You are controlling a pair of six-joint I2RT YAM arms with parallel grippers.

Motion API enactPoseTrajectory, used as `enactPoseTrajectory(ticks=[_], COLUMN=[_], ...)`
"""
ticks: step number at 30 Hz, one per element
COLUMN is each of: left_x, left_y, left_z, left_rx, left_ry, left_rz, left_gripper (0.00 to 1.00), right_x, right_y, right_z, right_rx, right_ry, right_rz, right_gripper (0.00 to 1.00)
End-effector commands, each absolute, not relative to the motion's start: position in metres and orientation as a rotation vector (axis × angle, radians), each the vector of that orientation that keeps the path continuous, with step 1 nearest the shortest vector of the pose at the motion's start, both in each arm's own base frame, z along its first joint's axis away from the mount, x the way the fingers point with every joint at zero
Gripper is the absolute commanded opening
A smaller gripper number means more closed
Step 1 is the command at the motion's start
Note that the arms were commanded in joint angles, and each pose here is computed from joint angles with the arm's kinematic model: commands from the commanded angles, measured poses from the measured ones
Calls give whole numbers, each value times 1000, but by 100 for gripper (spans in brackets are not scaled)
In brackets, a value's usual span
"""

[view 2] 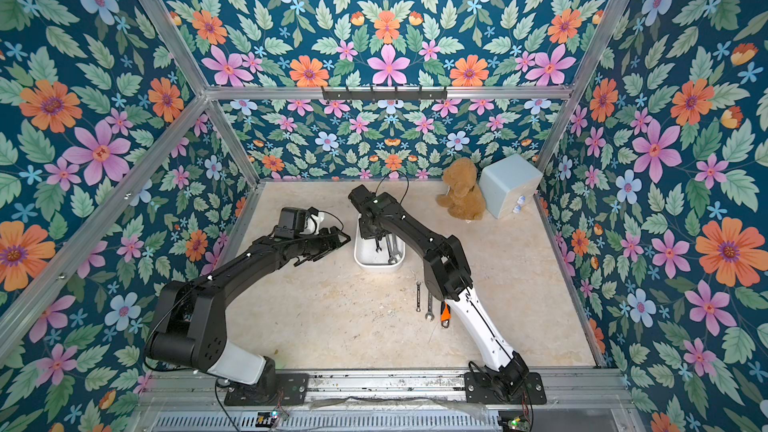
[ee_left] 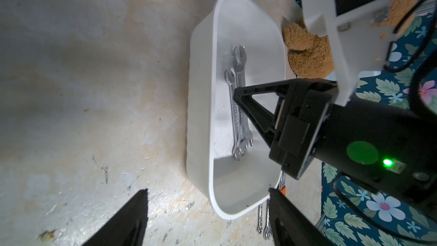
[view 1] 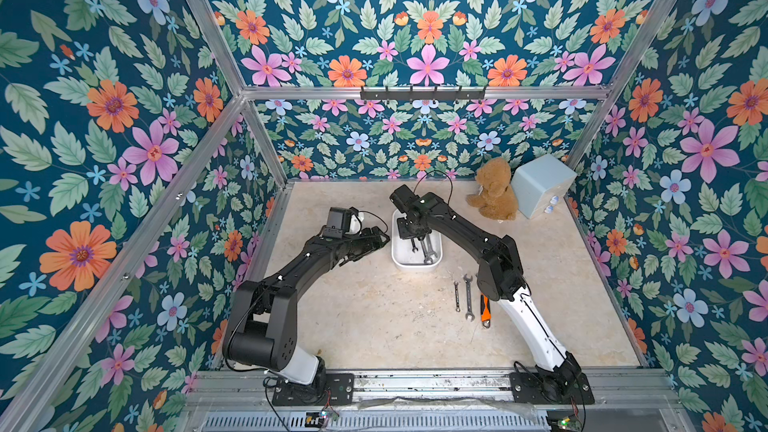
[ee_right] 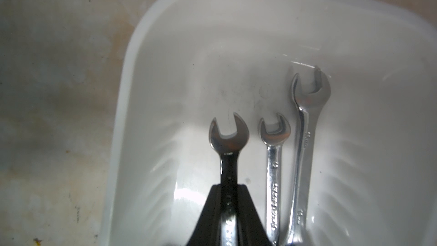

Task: Take out the wrench from the storage box
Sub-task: Pick up the wrench from the storage box, then place the wrench at the center of the board.

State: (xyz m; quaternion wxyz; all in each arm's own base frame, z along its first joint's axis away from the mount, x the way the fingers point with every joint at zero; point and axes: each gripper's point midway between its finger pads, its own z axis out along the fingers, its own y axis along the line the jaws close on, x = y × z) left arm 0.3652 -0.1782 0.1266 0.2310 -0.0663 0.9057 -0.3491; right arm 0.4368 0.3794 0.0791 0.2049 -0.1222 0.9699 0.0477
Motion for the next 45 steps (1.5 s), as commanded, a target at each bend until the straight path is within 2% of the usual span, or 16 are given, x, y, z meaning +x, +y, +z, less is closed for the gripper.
enactPoseTrajectory(ticks=[1, 12, 19, 26, 36, 45], left_x=[365, 365, 364, 364, 363, 362], left_y=[-178, -178, -178, -179, -178, -176], left_z=[129, 130, 135, 135, 135, 136], left_rx=[-161, -160, -155, -162, -170, -174], left_ry=[2479, 2474, 2460, 2457, 2452, 2448], left_rz=[-958, -957, -957, -975, -965, -953], left_gripper=[83, 83, 83, 83, 83, 83], right_x=[436, 424, 392, 345, 270, 241], right_y=[374, 346, 310, 280, 265, 280], right_z=[90, 139, 148, 137, 96, 47], right_rx=[-314, -237, -163, -75, 25, 74], right_ry=[2700, 2641, 2643, 2668, 2745, 2849], right_rz=[110, 114, 94, 84, 140, 229], right_gripper=[12, 12, 12, 12, 12, 13])
